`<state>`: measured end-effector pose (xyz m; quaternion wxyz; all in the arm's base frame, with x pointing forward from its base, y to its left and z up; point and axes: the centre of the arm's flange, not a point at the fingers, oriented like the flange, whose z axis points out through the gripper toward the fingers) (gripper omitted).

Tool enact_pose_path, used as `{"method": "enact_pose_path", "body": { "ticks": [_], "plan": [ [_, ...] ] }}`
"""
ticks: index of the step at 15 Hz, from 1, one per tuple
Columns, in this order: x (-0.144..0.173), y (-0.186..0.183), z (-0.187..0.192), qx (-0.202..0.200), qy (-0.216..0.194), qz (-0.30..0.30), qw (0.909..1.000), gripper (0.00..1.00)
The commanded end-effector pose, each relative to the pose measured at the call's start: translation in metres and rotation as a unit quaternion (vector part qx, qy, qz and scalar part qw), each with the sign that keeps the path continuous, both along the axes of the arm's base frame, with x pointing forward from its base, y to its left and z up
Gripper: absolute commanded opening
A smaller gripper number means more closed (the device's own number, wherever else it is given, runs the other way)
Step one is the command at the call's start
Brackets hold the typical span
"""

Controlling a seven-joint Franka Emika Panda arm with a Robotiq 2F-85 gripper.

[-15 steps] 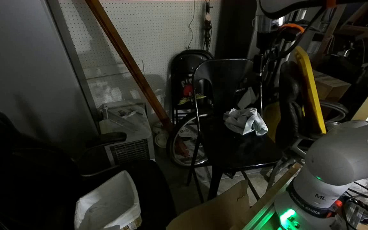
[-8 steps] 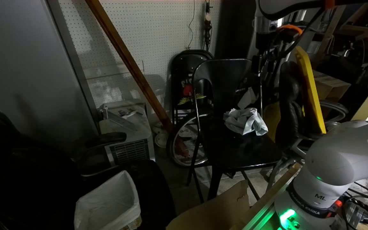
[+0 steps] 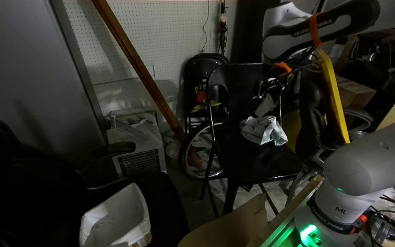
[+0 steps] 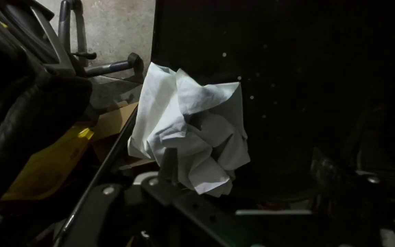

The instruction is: Lay the white object over the chair

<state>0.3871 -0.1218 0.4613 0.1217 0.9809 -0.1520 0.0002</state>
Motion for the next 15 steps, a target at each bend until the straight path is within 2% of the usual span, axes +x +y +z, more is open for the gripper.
{"method": "enact_pose_path", "body": {
  "ticks": [1, 5, 8, 15],
  "plan": [
    [0.021, -0.04, -0.056, -0.027, -0.01, -0.059, 0.9978, 1.0],
    [0.024, -0.073, -0.104, -0.014, 0.007, -0.09, 0.9958, 1.0],
    [0.021, -0.09, -0.13, -0.005, 0.037, -0.108, 0.9935, 1.0],
    [0.013, -0.106, -0.164, 0.058, 0.075, -0.075, 0.9927, 1.0]
  ]
}}
